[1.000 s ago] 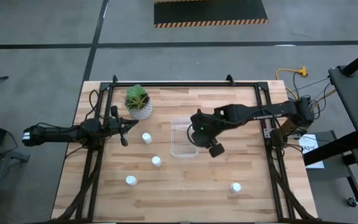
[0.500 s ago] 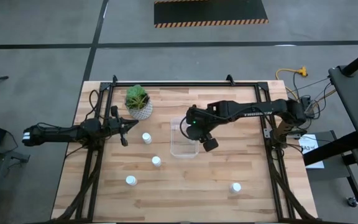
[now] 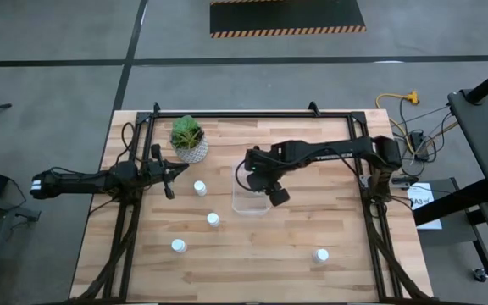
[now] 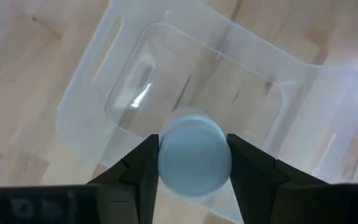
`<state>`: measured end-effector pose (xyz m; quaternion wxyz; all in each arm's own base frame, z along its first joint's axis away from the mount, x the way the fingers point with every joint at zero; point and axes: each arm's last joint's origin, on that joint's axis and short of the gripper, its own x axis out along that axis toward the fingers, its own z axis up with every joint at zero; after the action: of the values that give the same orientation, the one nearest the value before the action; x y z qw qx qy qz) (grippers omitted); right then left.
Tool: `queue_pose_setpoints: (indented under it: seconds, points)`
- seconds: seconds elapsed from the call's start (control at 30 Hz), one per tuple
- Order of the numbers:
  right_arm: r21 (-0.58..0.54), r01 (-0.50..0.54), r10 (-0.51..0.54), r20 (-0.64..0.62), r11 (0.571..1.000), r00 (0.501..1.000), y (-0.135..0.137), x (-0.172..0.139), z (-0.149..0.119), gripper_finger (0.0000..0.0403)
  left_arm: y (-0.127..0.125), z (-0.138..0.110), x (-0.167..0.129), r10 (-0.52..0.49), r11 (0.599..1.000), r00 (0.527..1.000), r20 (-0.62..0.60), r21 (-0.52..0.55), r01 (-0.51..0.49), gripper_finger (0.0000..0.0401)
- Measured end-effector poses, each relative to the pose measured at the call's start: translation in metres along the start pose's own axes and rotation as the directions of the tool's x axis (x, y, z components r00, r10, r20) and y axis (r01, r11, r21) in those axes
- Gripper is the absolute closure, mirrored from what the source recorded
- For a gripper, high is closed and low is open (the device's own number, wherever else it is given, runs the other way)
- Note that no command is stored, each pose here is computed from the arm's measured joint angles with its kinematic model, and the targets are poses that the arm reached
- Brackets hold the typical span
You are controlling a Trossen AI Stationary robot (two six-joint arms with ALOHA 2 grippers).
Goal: Pick and place pill bottles into a basket
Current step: Put the white pill bottle into the transparent container
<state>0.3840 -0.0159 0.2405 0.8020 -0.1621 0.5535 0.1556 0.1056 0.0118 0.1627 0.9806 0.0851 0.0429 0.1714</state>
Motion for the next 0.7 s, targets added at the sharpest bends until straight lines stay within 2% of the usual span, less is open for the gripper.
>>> queue_pose_setpoints:
  seconds: [0.3, 0.7]
  points:
    - [0.018, -0.025, 0.025, -0.028, 1.000, 0.999, -0.004, 0.012, -0.005, 0.0255, 0.000, 0.000, 0.000, 0.000, 1.000, 1.000, -0.003, 0.001, 0.000, 0.0401]
    - [0.024, -0.098, 0.100, -0.089, 0.995, 0.991, -0.008, 0.051, -0.008, 0.0255, 0.000, -0.001, 0.000, -0.001, 1.000, 1.000, -0.006, 0.002, 0.001, 0.0401]
